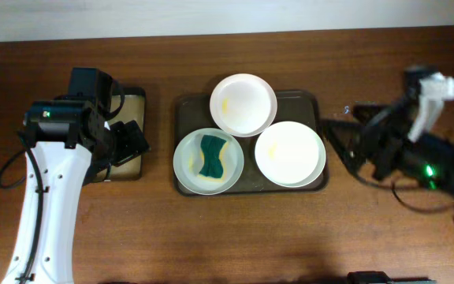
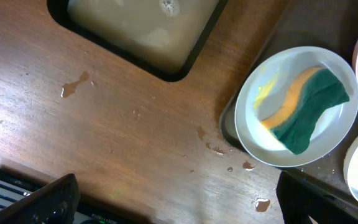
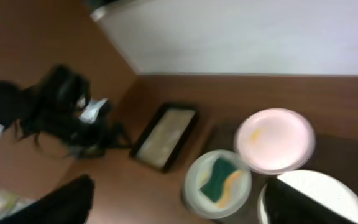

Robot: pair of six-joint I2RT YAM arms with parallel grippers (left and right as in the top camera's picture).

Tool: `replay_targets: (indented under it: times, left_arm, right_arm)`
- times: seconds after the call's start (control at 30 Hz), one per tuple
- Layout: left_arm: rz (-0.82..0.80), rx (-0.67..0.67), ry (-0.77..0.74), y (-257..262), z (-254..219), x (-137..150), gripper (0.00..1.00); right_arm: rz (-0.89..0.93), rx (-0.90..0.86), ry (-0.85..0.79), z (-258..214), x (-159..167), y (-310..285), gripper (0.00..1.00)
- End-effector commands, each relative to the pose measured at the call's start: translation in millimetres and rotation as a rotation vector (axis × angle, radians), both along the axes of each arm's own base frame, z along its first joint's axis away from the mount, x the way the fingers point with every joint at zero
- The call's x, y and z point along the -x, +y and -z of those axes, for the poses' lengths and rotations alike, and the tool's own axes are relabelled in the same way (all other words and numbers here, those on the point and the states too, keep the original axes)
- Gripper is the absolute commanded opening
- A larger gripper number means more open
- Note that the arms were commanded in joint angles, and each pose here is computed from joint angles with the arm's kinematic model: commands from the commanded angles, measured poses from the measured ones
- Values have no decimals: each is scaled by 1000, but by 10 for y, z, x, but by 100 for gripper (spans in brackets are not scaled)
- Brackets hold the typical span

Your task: Clean dirty plates on tray and stack at the side

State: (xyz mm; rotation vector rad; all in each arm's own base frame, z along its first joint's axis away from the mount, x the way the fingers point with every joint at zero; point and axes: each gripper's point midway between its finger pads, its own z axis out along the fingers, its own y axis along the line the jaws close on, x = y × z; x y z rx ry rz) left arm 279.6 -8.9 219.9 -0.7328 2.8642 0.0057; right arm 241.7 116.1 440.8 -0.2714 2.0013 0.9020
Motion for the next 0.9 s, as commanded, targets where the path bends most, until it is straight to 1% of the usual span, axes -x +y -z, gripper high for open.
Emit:
replay_targets:
  times: [0.0,0.03,0.07,0.1,0.13,0.17,0.2,0.3,0.33,0.37,0.4,0.43,0.47,0.53,0.6,0.63,0.73,0.8,0.87]
  left_arm:
    - [2,-3,-6,10,-13,-10,99]
    - [2,-3,-6,10,-13,-10,99]
    - [2,-3,-6,11,-13,-10,100]
    - [2,-3,-6,11,-13,-11,99]
    - [2,-3,-7,11,-13,-12,99]
    - [2,-3,-8,11,-14,-14,99]
    - [2,-3,-8,11,-13,-13,99]
    - [2,-3,-7,11,-13,-11,99]
    - [2,-3,-7,11,-13,-11,99]
    - [2,-3,-7,11,-13,-11,99]
    - [2,-3,-6,11,-13,-11,99]
    - [2,-3,-6,11,-13,-11,99]
    - [2,-3,-6,11,-13,-11,99]
    - [2,-3,-6,11,-12,-11,99]
    - [2,-3,-7,11,-13,-11,99]
    - [2,-3,-6,11,-11,-11,99]
    - [2,-3,-18,9,-13,-42,99]
    - [2,-2,-29,6,-11,-70,99]
    - [5,5,-30,-11,14,-83,99]
  right_arm:
    - [-73,13,183,391,-229,162,58]
    - [-1,64,257,590,-345,110,56]
    - [125,115,377,858,-487,24,57]
    - [187,138,446,1011,-558,5,61]
    - [212,173,518,1218,-655,82,72]
    - [194,187,554,1337,-716,192,81]
    - [176,195,594,1469,-780,312,85]
    - [120,289,704,1994,-937,619,84]
    - [104,322,746,2186,-963,703,83]
    - [85,378,808,2508,-1006,824,70]
    - [74,416,849,2767,-1053,906,61]
    - [68,432,867,2902,-1082,953,60]
    - [62,443,885,3032,-1110,994,55]
    - [50,467,929,3362,-1174,1069,43]
    - [48,485,962,3577,-1198,1087,37]
    - [49,493,975,3650,-1199,1085,36]
    - [42,518,1007,3874,-1202,1094,36]
    - [40,530,1029,4011,-1196,1096,34]
    - [34,538,1036,4080,-1185,1092,34]
